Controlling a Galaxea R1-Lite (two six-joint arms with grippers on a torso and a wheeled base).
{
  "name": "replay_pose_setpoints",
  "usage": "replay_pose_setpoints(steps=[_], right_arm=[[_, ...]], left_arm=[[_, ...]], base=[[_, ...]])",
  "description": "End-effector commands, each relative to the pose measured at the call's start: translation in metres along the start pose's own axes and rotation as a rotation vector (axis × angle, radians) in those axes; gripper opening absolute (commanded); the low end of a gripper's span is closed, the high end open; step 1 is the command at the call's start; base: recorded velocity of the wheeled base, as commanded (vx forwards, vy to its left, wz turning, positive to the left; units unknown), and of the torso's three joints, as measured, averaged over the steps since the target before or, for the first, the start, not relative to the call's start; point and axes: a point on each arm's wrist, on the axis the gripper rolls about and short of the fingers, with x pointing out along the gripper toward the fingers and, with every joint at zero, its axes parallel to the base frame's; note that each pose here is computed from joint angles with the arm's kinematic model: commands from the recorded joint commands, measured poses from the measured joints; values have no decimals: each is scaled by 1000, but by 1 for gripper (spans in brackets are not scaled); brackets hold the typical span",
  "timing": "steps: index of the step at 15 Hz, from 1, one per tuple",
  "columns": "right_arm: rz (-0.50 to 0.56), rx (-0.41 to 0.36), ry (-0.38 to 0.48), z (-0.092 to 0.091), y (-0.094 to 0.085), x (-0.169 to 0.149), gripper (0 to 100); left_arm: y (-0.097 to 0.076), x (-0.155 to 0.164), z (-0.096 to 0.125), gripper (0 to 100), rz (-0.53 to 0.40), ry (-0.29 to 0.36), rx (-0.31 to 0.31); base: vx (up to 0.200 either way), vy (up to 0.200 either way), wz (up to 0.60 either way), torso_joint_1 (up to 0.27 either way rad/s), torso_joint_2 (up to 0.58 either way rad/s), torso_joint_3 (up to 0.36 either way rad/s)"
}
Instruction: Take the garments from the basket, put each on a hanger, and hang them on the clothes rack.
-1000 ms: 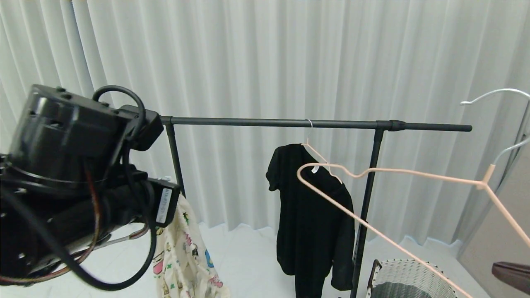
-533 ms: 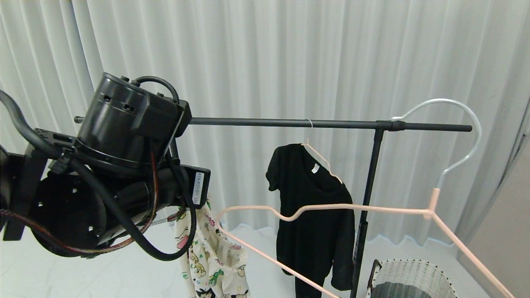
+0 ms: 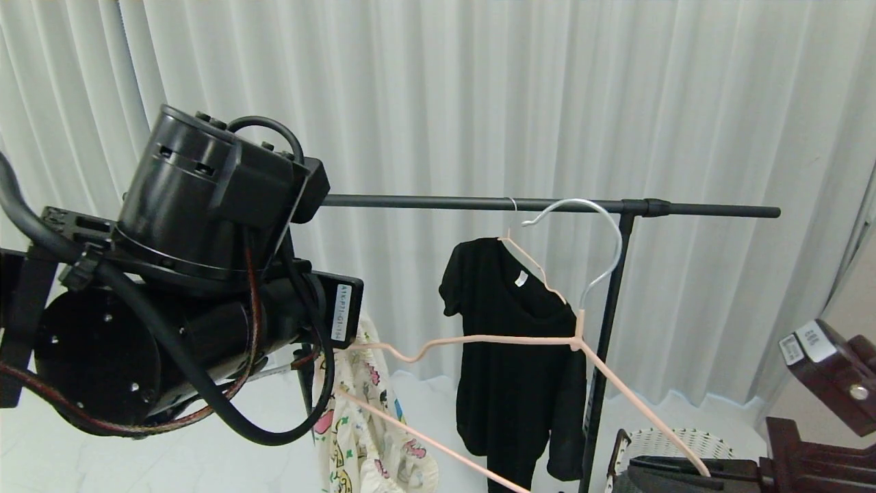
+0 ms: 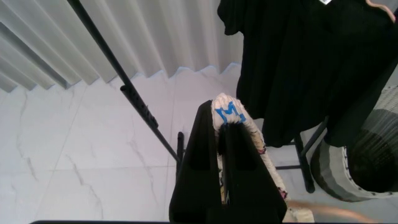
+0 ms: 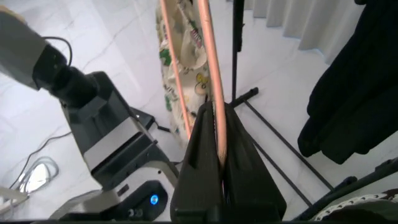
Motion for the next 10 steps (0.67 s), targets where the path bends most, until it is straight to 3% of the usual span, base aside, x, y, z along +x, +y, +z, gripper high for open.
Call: replay_pose_setpoints(steps=[1,5,10], right_arm=[[-30,15,7,0,-1,15,0],[-29,14,-51,4,0,7,0],[-75,16,-46,2,-2,11,0]], left_arm=[[0,0,-1,0,-1,1,2],[13,11,1,0,67,17,-28],[14,10,1,0,69,16,-29]], base=[[0,0,0,0,0,0],[0,0,0,0,0,0],[0,0,0,0,0,0]])
